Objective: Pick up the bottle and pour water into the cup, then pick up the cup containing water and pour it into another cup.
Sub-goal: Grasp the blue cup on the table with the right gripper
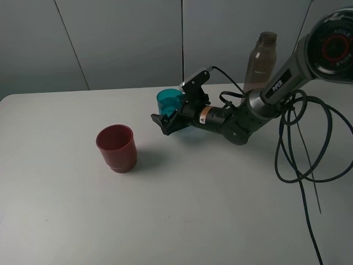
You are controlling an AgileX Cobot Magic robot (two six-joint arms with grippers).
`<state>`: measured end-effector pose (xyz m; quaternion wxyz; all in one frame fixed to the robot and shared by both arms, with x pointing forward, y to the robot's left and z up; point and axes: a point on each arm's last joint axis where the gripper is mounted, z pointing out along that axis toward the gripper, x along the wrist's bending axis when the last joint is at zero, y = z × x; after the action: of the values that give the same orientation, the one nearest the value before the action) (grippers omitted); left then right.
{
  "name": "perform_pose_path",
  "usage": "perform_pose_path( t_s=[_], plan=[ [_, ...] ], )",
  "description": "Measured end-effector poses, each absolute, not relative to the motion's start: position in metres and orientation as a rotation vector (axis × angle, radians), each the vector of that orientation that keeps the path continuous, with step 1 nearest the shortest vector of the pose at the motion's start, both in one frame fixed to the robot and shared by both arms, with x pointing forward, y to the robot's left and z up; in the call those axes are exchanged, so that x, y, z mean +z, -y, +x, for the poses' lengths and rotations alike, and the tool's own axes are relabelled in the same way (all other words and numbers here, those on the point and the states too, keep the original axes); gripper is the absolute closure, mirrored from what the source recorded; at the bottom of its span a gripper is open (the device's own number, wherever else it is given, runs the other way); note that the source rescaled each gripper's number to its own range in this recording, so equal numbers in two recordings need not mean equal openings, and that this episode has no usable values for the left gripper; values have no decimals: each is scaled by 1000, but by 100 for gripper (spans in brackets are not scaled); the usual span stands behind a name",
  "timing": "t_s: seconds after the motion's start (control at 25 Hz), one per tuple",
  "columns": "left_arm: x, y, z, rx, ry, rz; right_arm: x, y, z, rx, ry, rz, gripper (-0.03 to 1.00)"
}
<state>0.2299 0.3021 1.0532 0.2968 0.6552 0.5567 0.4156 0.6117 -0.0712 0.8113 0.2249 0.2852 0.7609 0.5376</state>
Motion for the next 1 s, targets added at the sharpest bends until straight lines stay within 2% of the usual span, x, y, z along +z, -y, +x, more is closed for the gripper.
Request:
perform_pose_path(
  t_s=[1.0],
  plan=[
    [1053, -302, 230, 1105, -1480, 1742, 801, 61, 615, 1554, -2051, 786, -3]
  ],
)
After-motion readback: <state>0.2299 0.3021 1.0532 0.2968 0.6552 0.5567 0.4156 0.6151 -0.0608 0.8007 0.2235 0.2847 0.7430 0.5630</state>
